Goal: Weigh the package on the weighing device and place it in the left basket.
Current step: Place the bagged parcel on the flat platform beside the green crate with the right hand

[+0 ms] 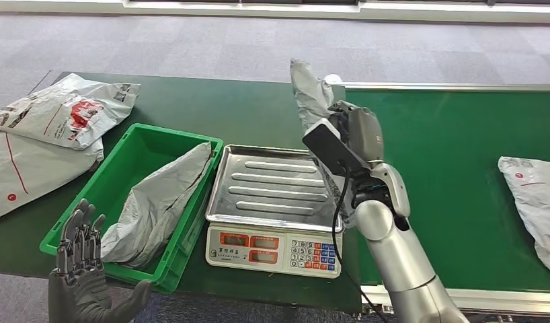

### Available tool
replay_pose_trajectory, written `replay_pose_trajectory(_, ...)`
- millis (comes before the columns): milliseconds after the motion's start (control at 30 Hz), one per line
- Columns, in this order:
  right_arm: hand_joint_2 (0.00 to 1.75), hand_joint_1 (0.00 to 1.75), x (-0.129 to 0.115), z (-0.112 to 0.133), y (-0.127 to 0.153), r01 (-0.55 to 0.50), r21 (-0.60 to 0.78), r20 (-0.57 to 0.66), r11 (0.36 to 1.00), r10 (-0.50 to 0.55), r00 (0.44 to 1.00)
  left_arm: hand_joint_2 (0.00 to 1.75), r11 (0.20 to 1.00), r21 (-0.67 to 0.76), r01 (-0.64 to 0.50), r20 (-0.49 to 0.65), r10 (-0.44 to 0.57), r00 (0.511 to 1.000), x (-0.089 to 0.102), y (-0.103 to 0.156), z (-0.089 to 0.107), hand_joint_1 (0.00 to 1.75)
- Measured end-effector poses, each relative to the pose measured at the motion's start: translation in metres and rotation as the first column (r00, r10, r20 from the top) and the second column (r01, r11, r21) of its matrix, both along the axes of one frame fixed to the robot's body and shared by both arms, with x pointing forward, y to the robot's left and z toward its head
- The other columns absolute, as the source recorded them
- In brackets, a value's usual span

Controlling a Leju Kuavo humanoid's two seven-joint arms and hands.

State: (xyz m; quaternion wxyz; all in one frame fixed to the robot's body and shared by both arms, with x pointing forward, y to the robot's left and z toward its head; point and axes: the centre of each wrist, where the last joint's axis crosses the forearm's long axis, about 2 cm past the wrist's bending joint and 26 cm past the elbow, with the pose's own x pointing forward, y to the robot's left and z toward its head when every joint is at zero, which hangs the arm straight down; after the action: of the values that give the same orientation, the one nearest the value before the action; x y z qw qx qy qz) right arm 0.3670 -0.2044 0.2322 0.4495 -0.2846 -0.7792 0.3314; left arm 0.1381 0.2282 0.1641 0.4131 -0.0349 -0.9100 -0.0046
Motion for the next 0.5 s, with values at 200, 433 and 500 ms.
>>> replay_pose_trajectory(200,1.75,1.75,0.006,0.003,0.053,-0.123,-0.045,-0.027,0.991,0.121,0.992,1.75,0.999,0.013,0.029,0.001,-0.029,1.000,0.006,0.002,-0.001,0.00)
replay_pose_trajectory(433,1.75,0.90,0.008,0.003,0.083,-0.155,-0.103,-0.093,0.983,0.145,0.985,1.75,0.999,0.028,0.031,-0.011,-0.031,0.999,0.006,0.004,-0.002,0.00)
replay_pose_trajectory(500,1.75,0.03,0.009,0.002,0.088,-0.162,-0.114,-0.107,0.980,0.150,0.983,1.75,0.999,0.033,0.030,-0.015,-0.030,0.999,0.006,0.004,-0.002,0.00)
